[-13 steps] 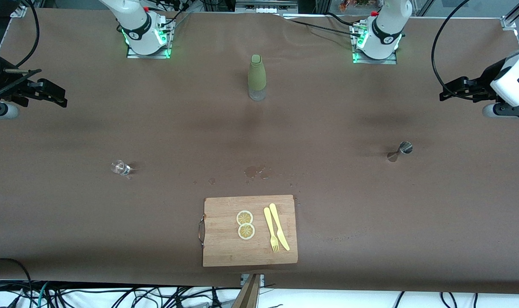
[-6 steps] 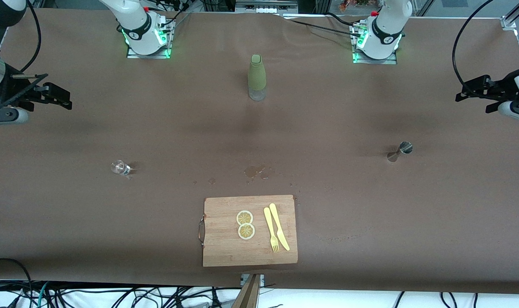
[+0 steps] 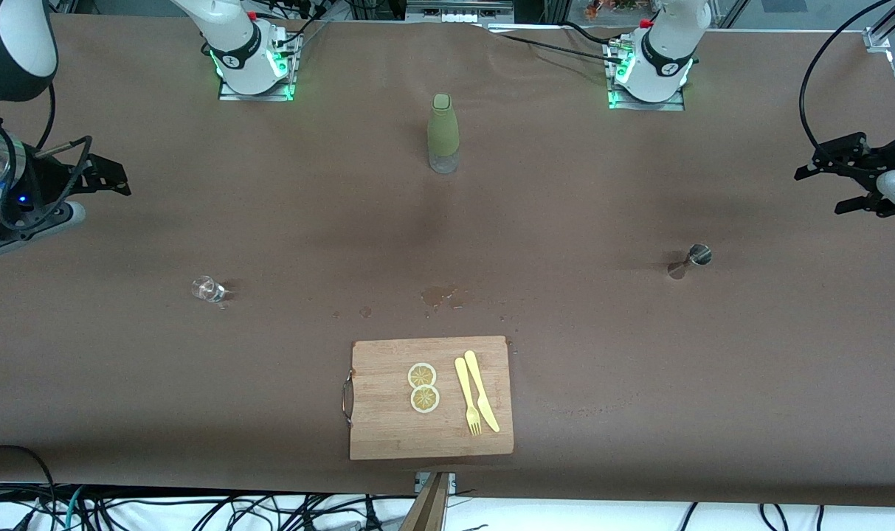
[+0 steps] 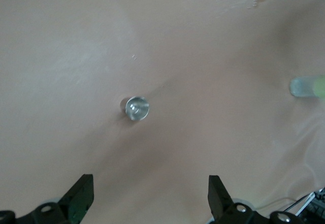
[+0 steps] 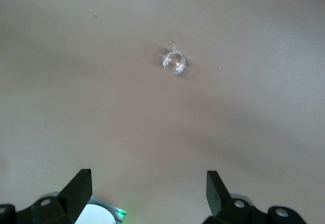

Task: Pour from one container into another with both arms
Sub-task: 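Lower the right gripper to the glass cup while the left gripper reaches the steel cup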

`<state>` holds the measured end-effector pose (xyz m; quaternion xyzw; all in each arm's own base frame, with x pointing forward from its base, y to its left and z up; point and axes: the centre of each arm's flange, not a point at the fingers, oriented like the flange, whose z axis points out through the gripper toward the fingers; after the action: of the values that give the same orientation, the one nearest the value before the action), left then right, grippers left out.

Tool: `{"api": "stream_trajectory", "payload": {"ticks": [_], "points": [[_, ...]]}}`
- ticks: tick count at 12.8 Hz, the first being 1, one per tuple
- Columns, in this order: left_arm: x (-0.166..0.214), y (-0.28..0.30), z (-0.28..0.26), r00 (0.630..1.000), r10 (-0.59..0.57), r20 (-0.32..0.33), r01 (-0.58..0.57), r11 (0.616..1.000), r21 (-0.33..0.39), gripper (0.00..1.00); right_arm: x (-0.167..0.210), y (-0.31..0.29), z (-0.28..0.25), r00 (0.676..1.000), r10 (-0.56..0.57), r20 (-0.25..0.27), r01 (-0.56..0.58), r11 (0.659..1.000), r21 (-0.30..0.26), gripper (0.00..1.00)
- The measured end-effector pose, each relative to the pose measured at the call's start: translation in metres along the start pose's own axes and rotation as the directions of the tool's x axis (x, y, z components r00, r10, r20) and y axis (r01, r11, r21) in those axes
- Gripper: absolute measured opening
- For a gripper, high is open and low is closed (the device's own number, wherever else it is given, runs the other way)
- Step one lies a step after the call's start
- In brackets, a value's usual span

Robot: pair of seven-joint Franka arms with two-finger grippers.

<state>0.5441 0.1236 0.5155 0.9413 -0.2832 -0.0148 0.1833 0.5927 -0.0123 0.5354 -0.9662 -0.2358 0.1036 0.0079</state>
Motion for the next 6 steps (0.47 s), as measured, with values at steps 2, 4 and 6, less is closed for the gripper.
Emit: {"api": "stream_trajectory", "payload": {"ticks": [2,4,6], "points": [[-0.008,-0.018,0.013,0.994,0.096,-0.055,-0.098,0.994,-0.047,1.00,0.000,0.018,0.015,0.998,-0.063,0.001,0.063,0.997,0.043,1.00],[-0.020,-0.039,0.027,0.978,0.173,-0.114,-0.184,0.979,-0.093,1.00,0.005,0.032,0.032,0.996,-0.089,-0.021,0.090,0.991,0.094,1.00],[-0.032,-0.057,0.041,0.959,0.230,-0.165,-0.251,0.960,-0.124,0.99,0.013,0.046,0.053,0.993,-0.109,-0.051,0.116,0.981,0.157,1.00]]}}
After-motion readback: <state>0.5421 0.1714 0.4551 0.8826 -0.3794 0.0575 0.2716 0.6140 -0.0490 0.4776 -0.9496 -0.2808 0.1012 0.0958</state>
